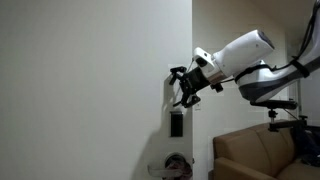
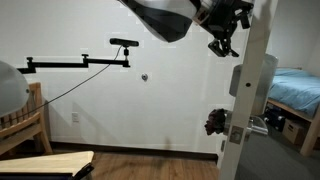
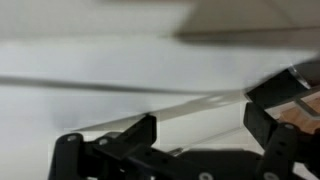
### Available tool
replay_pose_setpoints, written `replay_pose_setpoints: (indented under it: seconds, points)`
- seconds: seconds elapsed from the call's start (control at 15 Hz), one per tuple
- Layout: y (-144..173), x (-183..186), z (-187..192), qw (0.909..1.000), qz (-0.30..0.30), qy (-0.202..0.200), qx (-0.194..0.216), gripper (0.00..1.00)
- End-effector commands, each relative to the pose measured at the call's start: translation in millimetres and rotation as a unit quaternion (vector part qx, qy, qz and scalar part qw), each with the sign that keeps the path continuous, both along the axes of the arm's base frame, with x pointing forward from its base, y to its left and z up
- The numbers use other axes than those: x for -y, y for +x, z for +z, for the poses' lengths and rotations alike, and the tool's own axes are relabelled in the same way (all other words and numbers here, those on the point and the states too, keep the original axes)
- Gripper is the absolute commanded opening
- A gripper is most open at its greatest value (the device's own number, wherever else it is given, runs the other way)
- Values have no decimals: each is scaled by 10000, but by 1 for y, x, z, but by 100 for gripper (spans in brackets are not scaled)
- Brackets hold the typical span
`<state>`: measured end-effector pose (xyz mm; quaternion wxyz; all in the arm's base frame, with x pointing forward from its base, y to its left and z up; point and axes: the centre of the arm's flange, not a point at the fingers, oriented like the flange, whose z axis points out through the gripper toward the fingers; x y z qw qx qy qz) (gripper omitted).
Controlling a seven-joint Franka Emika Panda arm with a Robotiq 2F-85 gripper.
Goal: Close the door
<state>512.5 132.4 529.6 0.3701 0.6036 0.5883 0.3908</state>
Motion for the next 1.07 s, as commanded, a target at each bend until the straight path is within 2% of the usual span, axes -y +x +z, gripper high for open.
replay_pose_setpoints:
  seconds: [0.0, 0.33, 0.67, 1.0]
  points:
    - [31, 14, -3, 9998, -68, -154, -45, 100]
    - [38, 26, -2, 9995, -268, -90, -107, 100]
    - [19, 18, -8, 9991, -385, 59, -145, 100]
    - [-5, 0, -30, 9957, -673, 423, -476, 100]
